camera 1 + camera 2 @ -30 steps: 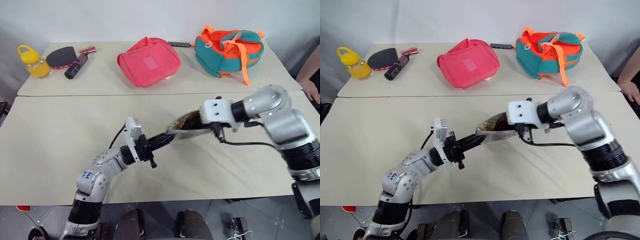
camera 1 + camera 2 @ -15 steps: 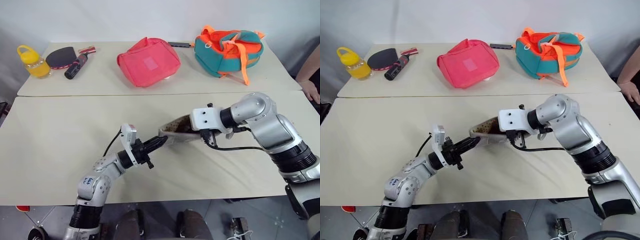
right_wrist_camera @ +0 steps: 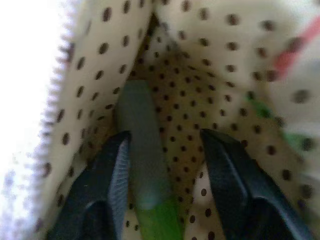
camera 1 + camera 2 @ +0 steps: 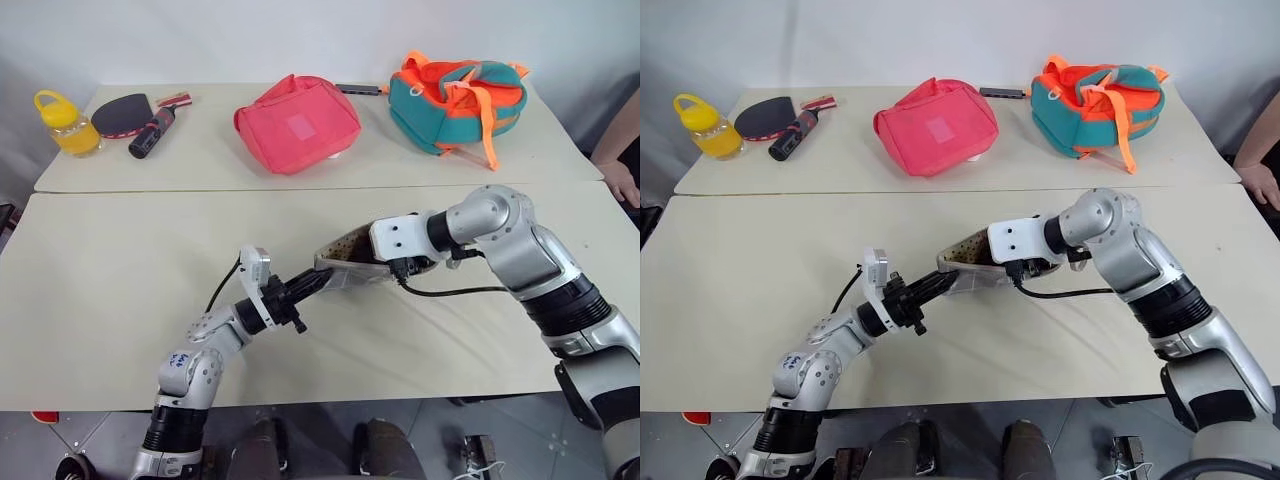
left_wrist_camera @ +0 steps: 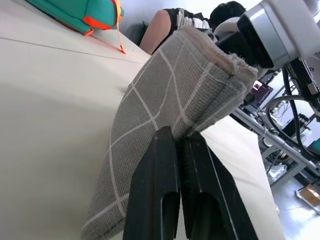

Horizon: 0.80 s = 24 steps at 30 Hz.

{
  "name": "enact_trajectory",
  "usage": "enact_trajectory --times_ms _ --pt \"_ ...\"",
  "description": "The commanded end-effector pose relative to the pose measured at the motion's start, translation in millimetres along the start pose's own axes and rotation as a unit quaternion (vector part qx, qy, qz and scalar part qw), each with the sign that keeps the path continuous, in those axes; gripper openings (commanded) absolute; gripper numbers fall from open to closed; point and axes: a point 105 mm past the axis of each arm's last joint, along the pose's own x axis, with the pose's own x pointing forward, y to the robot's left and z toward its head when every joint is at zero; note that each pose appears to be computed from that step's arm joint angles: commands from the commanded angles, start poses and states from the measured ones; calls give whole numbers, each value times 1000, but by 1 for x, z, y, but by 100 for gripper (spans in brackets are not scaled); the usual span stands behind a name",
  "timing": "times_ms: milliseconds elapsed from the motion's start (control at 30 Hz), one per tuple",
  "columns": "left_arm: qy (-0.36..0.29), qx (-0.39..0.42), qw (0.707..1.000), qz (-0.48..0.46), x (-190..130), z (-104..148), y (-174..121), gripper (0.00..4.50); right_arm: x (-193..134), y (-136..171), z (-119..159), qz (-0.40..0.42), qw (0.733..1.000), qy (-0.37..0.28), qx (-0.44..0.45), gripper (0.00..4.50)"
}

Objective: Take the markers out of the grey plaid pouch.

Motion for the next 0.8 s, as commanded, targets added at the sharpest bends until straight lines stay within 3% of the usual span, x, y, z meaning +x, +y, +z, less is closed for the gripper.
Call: enact_trajectory --times_ms 33,700,800 --pt "-9 13 1000 -2 -1 5 -1 0 6 4 1 8 1000 -4 -4 228" --pt "-2 20 1000 -4 0 3 -3 0 28 11 -11 23 999 20 -11 228" --pt "-2 20 1000 -4 0 3 -3 0 27 8 -12 13 1000 19 -11 166"
